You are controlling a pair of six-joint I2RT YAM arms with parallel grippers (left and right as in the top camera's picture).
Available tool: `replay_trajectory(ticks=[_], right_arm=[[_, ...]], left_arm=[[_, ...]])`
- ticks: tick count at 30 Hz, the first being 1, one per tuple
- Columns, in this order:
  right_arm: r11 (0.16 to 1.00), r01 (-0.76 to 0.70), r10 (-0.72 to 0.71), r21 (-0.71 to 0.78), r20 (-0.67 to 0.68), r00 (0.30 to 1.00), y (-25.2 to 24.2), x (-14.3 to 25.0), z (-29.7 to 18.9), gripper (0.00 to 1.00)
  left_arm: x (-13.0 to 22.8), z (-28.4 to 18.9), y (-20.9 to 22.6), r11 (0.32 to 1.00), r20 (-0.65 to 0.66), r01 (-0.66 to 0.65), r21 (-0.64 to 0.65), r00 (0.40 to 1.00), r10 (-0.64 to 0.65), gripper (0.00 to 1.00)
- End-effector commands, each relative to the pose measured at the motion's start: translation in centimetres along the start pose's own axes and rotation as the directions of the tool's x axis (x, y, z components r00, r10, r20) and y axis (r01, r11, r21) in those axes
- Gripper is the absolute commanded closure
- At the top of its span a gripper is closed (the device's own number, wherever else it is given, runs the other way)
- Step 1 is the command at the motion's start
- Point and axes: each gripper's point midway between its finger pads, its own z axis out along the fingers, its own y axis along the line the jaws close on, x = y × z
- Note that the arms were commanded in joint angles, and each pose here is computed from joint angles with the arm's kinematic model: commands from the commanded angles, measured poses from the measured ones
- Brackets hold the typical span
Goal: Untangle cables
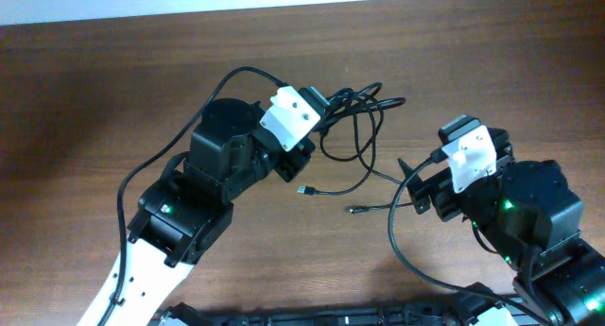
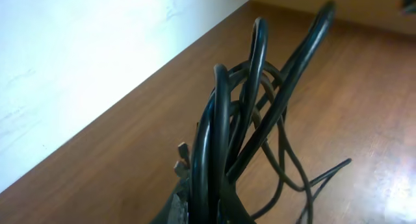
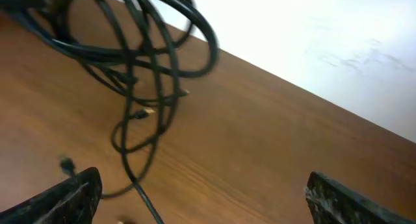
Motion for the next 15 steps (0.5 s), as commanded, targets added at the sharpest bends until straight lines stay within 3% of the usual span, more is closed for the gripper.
replay_trajectory(ticks=[1,3,6,8,11,12,14,15], right_arm=[[0.979,0.111,-0.100,-0.173,0.068,0.993,3.0,-0.9,-0.5,0.02],[0.948,0.211,-0.185,-0.238,0.127,0.974,4.4,-1.5,-0.9,0.01],[0.948,0.220,-0.190,-0.231,0.148,0.971,4.3,-2.0,-0.9,0.01],[0.948,0.223,-0.189,-0.227,0.159,0.969,4.3,-2.3,-0.9,0.01],[0.928,0.242,-0.183,-0.283,0.219,0.958,5.4,-3.2,-1.4,0.00],[0.884,0.300,-0.208,-0.357,0.274,0.939,7.0,-3.6,-2.1,0.12],[0.845,0.337,-0.215,-0.414,0.314,0.925,8.3,-3.7,-2.7,0.45],[0.846,0.336,-0.215,-0.415,0.311,0.926,8.3,-3.6,-2.7,0.80]], left_arm=[[-1.8,-0.8,-3.0,0.983,0.083,-0.066,0.173,0.995,0.052,1.00],[-2.2,-1.3,-4.9,0.948,0.139,-0.165,0.272,0.982,0.131,1.00],[-2.9,-3.2,-8.8,0.830,0.286,-0.325,0.452,0.935,0.211,1.00],[-3.0,-3.9,-9.9,0.781,0.336,-0.378,0.497,0.914,0.228,1.00],[-3.0,-4.2,-10.4,0.766,0.347,-0.380,0.518,0.912,0.218,1.00],[-3.1,-4.2,-10.3,0.767,0.349,-0.382,0.516,0.911,0.219,1.00],[-3.3,-4.2,-10.2,0.770,0.358,-0.390,0.506,0.906,0.224,1.00],[-3.4,-4.2,-10.2,0.771,0.364,-0.394,0.501,0.904,0.226,1.00]])
